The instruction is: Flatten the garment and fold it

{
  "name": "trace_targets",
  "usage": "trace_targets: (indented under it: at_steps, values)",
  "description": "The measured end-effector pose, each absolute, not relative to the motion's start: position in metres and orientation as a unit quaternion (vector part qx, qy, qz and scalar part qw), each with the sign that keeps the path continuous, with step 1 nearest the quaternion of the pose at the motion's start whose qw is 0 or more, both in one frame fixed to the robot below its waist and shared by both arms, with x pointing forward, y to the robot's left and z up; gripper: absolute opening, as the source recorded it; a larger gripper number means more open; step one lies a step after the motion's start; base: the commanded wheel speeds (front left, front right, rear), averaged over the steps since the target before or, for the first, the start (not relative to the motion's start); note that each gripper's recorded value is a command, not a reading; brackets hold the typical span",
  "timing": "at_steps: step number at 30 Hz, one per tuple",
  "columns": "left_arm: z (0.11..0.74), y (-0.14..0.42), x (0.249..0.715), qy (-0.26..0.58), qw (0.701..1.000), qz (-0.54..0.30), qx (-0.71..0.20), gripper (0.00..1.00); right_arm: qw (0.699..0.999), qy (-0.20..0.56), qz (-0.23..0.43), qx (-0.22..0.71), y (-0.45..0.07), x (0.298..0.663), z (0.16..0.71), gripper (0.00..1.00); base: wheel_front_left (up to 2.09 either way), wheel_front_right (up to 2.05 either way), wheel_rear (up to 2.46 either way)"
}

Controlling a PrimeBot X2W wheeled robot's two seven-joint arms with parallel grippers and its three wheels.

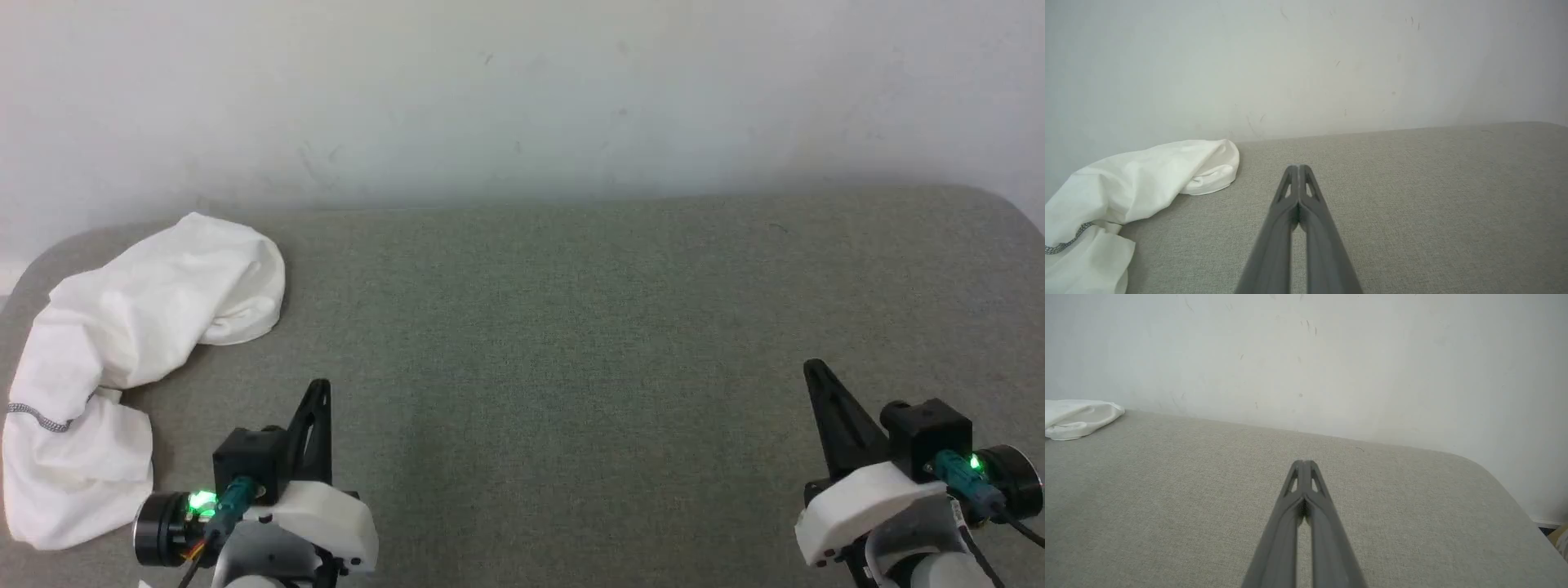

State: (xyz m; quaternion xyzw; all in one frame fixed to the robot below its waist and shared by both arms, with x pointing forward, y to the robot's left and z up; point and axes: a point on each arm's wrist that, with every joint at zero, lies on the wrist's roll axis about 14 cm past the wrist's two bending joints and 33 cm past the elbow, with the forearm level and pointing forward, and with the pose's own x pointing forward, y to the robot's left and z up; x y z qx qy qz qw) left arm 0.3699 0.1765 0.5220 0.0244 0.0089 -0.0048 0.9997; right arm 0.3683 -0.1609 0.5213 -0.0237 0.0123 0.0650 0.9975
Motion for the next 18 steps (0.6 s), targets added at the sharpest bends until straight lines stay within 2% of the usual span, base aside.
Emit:
trace_targets:
  at_steps: [18]
  values:
    - [0.522, 0.1765, 0.3699, 0.009, 1.0, -0.005, 0.024, 0.0, 0.998, 0.012, 0.065, -0.024, -0.1609, 0.3683, 0.5213, 0.0, 0.0, 0.0, 0.0]
